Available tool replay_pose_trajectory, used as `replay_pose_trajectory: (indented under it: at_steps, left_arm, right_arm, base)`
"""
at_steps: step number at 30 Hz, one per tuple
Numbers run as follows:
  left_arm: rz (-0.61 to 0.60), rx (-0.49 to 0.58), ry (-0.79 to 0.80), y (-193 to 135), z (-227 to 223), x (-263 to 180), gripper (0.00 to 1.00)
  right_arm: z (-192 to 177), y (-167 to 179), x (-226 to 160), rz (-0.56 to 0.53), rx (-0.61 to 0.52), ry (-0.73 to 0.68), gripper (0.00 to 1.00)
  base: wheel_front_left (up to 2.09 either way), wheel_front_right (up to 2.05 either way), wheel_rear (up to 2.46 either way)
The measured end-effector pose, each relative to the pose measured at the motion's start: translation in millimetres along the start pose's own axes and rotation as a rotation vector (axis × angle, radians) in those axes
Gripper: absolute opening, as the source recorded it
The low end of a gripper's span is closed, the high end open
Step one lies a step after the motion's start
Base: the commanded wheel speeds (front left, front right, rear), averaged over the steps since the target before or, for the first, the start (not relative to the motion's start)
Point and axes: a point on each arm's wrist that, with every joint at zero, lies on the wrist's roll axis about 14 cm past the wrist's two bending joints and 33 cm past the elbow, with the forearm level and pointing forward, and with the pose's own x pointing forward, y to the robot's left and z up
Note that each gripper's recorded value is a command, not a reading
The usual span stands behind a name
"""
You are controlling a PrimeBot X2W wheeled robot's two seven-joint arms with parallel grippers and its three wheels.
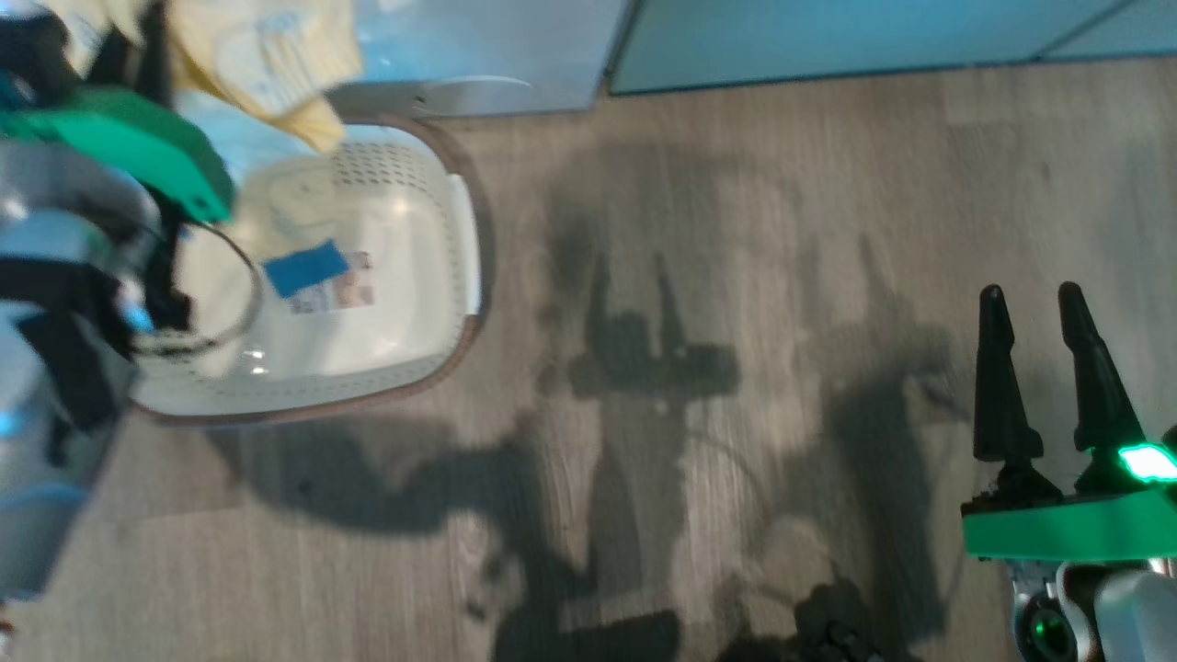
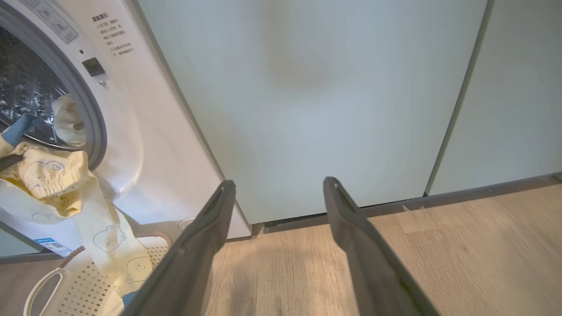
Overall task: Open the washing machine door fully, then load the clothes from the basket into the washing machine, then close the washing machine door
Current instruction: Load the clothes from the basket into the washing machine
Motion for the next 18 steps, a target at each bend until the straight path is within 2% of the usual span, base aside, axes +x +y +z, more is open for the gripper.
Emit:
replay_pose_trajectory:
  at_steps: [7, 18]
  left_arm:
    - [-0.021, -0.050, 0.168, 9.5, -8.8, 43.6, 0.00]
    - [0.001, 0.001, 0.163, 30.3, 37.9, 97.0, 0.00]
  right_arm:
    - [-6.7, -14.8, -0.4, -0.051, 0.016, 0.021, 1.00]
    - [-17.0, -19.9, 2.7, -0.075, 0.043, 0.049, 1.00]
  base:
    - [0.00, 0.00, 0.00]
    - [0.00, 0.00, 0.00]
